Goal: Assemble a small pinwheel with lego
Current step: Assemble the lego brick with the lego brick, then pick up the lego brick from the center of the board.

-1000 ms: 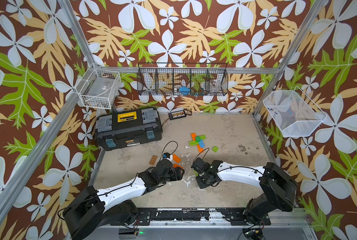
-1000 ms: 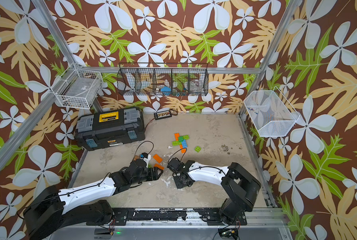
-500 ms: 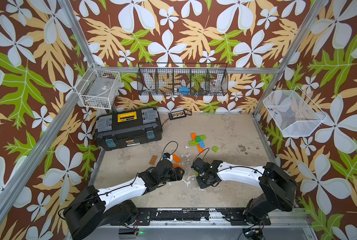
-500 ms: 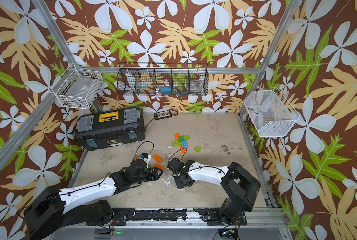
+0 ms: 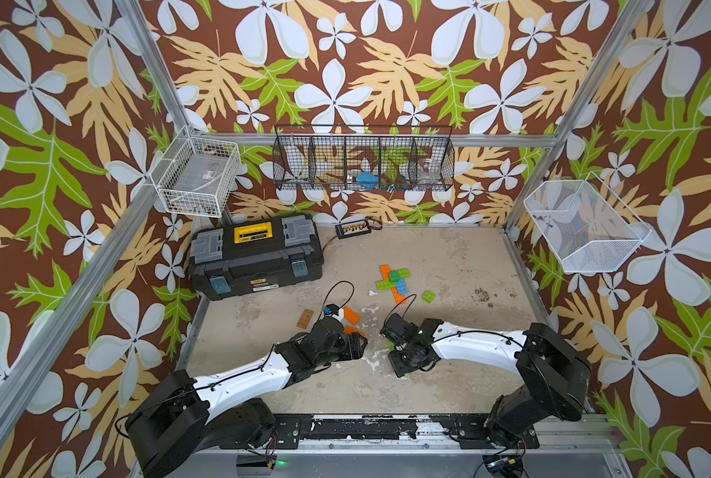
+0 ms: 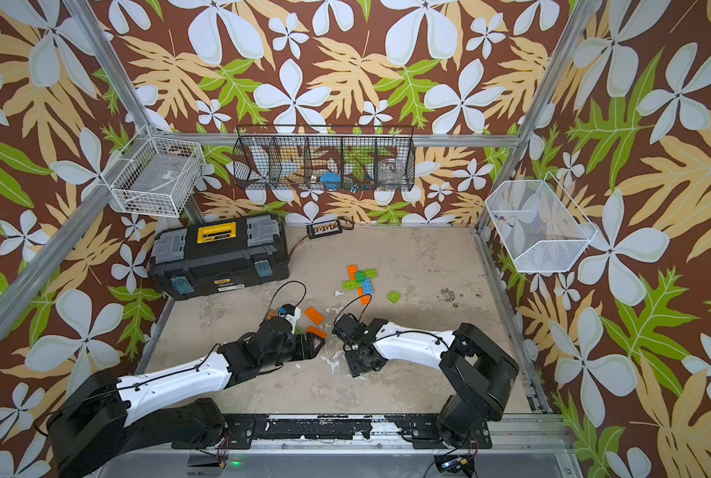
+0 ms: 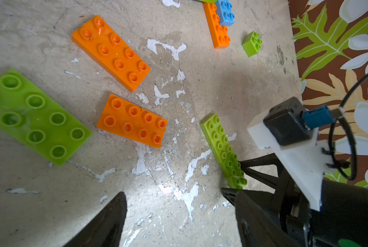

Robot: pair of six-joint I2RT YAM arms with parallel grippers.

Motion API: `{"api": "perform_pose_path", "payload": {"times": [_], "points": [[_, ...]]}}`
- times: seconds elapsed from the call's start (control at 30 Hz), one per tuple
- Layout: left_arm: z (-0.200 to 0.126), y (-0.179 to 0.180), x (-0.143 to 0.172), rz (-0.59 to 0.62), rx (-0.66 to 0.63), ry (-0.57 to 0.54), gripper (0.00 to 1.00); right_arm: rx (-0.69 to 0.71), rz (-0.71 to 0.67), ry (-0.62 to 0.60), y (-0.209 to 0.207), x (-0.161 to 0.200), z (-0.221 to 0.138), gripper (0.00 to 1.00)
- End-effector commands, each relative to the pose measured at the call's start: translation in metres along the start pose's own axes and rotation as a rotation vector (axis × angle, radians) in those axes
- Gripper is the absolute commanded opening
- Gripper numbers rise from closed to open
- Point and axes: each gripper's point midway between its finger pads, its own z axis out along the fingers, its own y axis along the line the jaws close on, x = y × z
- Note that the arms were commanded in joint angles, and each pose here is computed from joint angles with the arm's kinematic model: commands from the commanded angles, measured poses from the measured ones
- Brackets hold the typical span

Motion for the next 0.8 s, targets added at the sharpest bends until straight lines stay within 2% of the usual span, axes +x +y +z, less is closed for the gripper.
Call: {"api": "perform_pose_path", "payload": {"times": [0.0, 0.1, 0.2, 0.27, 0.4, 0.5, 0.6, 0.77], "points": [[-0.006, 0.0, -0.014, 0.002, -0.01, -0.042, 0.81, 0.052, 0.013, -0.049, -0.008, -0.011, -0.014, 0.67], [-0.018, 0.011, -0.034, -0.049, 0.001, -0.093, 0.83, 0.093, 0.018, -0.153, -0.015, -0.033, -0.041, 0.8], [-0.031, 0.027, -0.058, -0.102, 0.002, -0.142, 0.83, 0.028, -0.053, -0.211, 0.003, -0.057, -0.053, 0.81], [-0.037, 0.039, -0.069, -0.133, -0.013, -0.158, 0.83, -0.007, -0.125, -0.204, 0.017, -0.069, -0.053, 0.75], [-0.048, 0.061, -0.084, -0.215, -0.019, -0.193, 0.81, -0.04, -0.29, -0.208, 0.043, -0.098, -0.052, 0.56], [-0.058, 0.075, -0.093, -0.283, -0.003, -0.228, 0.79, -0.056, -0.399, -0.206, 0.06, -0.118, -0.051, 0.48], [-0.07, 0.087, -0.1, -0.329, 0.006, -0.262, 0.78, -0.097, -0.453, -0.185, 0.077, -0.131, -0.047, 0.39], [-0.084, 0.101, -0.106, -0.36, -0.013, -0.299, 0.77, -0.15, -0.492, -0.118, 0.097, -0.133, -0.03, 0.37]]}}
